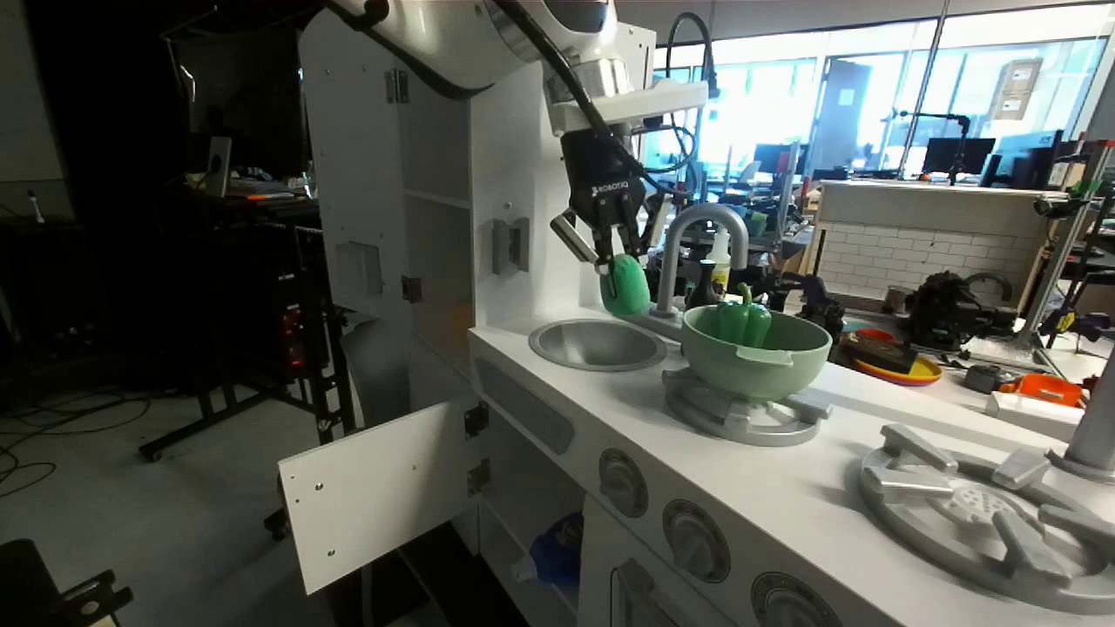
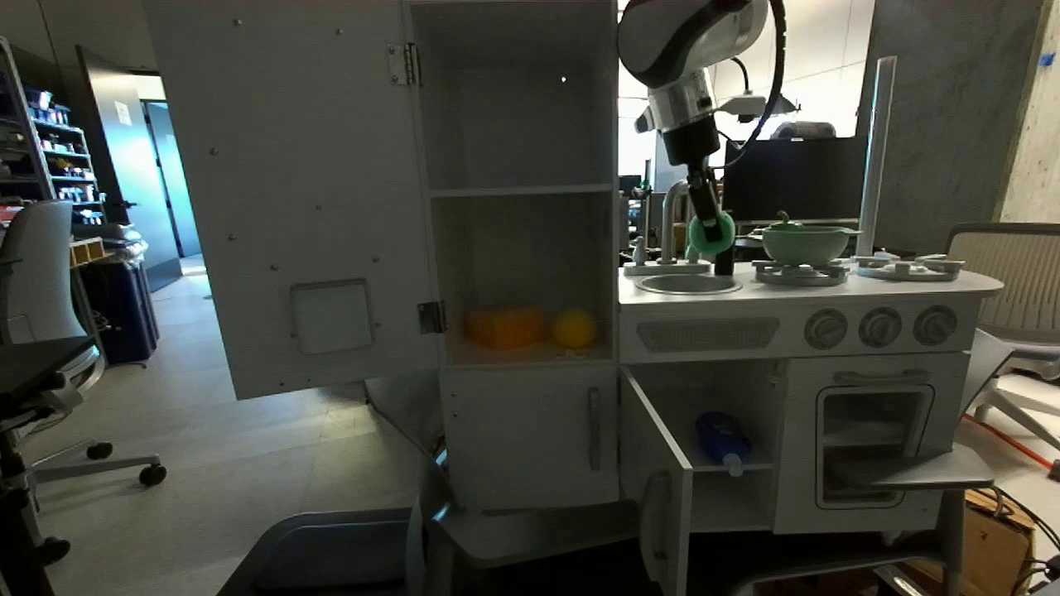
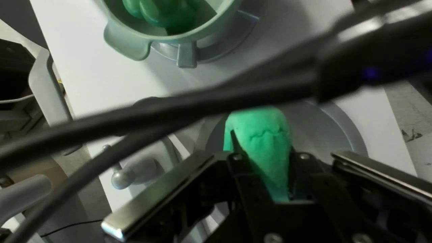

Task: Put the blue bottle from the counter and green sponge from the sink inside the bottom cabinet, close the cabinet door

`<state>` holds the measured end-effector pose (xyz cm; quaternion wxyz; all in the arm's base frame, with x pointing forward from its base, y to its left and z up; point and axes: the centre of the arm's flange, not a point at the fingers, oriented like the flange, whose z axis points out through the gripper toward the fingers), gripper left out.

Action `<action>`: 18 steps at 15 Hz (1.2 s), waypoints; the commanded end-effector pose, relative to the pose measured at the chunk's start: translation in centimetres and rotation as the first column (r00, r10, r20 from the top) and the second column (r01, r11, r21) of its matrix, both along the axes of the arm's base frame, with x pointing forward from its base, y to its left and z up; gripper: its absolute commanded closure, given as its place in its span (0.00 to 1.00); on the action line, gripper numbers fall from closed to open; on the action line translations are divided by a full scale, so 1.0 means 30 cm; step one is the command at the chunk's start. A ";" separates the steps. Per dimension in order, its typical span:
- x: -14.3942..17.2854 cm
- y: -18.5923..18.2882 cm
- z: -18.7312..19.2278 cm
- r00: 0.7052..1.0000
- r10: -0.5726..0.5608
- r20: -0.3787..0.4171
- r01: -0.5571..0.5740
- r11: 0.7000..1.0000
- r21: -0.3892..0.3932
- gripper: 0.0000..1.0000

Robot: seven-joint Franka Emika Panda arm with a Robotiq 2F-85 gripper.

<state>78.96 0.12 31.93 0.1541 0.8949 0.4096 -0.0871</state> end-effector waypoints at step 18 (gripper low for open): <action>-0.445 -0.041 0.168 0.934 0.298 0.199 -0.302 0.953 -0.012 0.94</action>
